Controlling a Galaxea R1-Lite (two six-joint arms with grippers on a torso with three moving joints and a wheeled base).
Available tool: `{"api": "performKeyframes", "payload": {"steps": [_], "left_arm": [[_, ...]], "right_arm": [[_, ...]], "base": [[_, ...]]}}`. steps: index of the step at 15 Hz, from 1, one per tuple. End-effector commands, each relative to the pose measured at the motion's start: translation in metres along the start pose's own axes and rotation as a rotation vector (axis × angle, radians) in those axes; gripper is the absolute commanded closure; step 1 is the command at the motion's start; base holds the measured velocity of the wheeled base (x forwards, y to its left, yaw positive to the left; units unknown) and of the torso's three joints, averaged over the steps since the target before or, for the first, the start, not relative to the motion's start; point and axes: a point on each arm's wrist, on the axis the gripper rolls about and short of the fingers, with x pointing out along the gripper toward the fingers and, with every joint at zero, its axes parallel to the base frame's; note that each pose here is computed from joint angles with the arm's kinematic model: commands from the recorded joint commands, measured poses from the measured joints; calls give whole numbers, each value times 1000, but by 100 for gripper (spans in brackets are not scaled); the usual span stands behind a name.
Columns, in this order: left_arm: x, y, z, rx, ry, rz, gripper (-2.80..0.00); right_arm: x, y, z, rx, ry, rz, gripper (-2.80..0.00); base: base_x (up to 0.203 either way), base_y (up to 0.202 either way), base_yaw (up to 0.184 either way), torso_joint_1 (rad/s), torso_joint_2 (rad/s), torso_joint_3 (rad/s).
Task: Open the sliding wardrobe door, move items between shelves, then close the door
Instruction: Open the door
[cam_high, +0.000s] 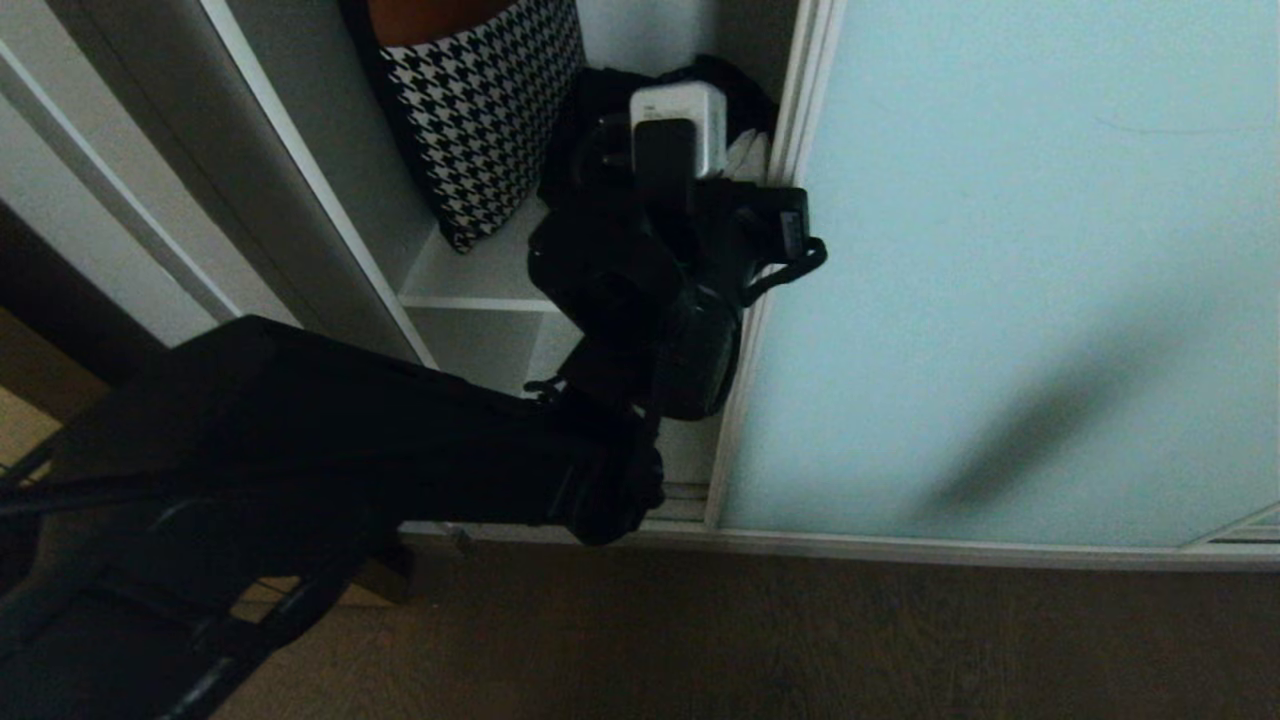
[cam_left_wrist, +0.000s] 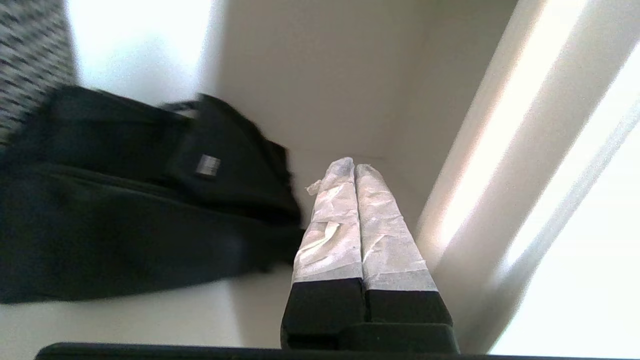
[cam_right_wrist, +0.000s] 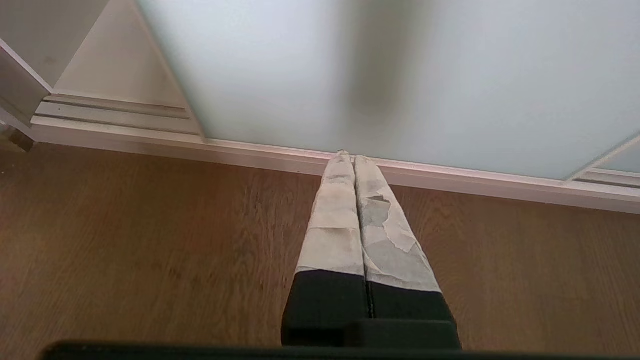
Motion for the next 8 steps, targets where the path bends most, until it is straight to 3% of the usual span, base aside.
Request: {"api": "performKeyframes", "payload": {"steps": [1,6,8], "left_arm": [[-9,-33,-25,-32,30,-54,0],[-24,-84,-20,-110,27,-140,0],[-26,-87,-13,-115,21,-137,0]], "right_arm": [[0,0,0,0,1,0,0],[0,0,0,0,0,2,0],[0,0,0,0,0,2,0]], "base": [[0,0,0,0,0,0],[0,0,0,0,0,0],[0,0,0,0,0,0]]}}
